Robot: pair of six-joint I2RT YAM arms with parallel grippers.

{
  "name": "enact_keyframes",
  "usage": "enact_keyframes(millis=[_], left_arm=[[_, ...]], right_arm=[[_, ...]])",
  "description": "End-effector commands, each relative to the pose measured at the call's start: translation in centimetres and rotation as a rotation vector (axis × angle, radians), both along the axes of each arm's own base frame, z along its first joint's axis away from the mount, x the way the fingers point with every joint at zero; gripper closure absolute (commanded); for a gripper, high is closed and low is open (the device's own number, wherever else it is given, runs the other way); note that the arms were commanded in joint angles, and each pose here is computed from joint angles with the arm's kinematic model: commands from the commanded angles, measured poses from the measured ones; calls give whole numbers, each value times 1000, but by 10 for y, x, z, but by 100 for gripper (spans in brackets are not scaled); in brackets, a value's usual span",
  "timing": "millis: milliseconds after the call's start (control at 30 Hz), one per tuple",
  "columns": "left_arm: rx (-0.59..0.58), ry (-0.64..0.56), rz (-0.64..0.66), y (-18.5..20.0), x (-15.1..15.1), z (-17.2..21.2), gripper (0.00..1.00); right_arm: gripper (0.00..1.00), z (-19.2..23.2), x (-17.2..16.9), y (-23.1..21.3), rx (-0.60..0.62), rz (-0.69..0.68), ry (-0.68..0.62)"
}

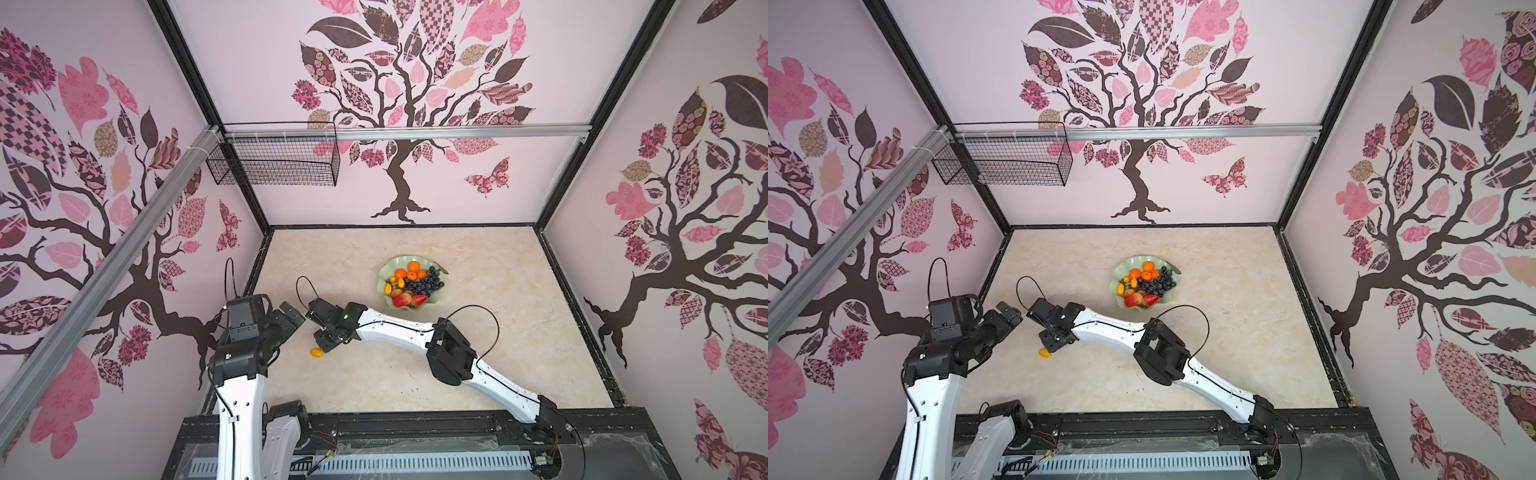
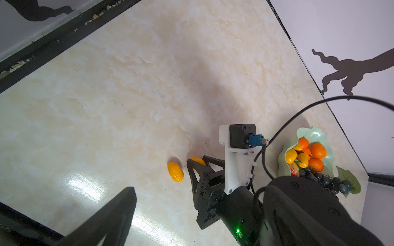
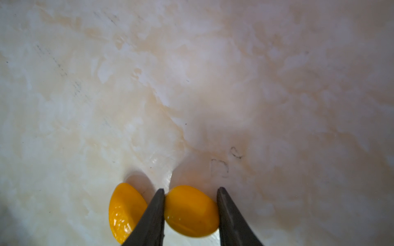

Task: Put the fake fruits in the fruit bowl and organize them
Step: 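Lower the right gripper and close it on one yellow kumquat, then lift the kumquat with the right gripper and carry it over the bowl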

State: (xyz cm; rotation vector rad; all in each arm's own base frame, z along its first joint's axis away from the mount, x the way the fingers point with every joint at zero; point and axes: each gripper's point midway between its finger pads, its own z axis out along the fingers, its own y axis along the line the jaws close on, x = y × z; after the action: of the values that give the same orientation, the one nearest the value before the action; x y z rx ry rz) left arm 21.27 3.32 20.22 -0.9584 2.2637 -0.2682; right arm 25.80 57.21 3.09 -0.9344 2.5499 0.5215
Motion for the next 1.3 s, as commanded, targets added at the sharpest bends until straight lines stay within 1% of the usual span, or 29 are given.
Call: enact_keyframes(millis=[0,100,133,267,400,500,567,700,833,967,1100,1267], left_arm=[[16,2,-14,1,0,-2,2],[17,3,-30,0,2,-4,2],[13,4,-37,-2,2,-5,2],[-27,-21,-109,-14,9,-4,2],[-78,-34,-155,-28,16,-8,2],[-53,-29,-202,-40,22,-11,2],[-35,-16,-248,-53,27,-15,2],[-41,-27,-331,-85,42,-23,2],[-46,-52,-442,-128,61,-26,2],[-77,-61,-560,-171,81,-26,2],[-72,-82,-613,-191,100,-25,2],[-92,-145,-654,-209,122,-18,2]], right_arm=[[64,21,2,-19,-23,-47,2],[64,31,6,-28,-1,-76,5],[64,43,7,-30,21,-85,-1],[64,59,10,-50,64,-130,2],[65,71,20,-82,92,-197,9],[64,79,29,-108,119,-247,16],[64,84,36,-129,129,-284,15],[64,99,52,-163,147,-347,3],[64,113,72,-194,170,-408,-12],[64,115,96,-220,173,-465,-14],[64,111,119,-236,177,-506,-11],[63,99,141,-245,174,-548,-9]])
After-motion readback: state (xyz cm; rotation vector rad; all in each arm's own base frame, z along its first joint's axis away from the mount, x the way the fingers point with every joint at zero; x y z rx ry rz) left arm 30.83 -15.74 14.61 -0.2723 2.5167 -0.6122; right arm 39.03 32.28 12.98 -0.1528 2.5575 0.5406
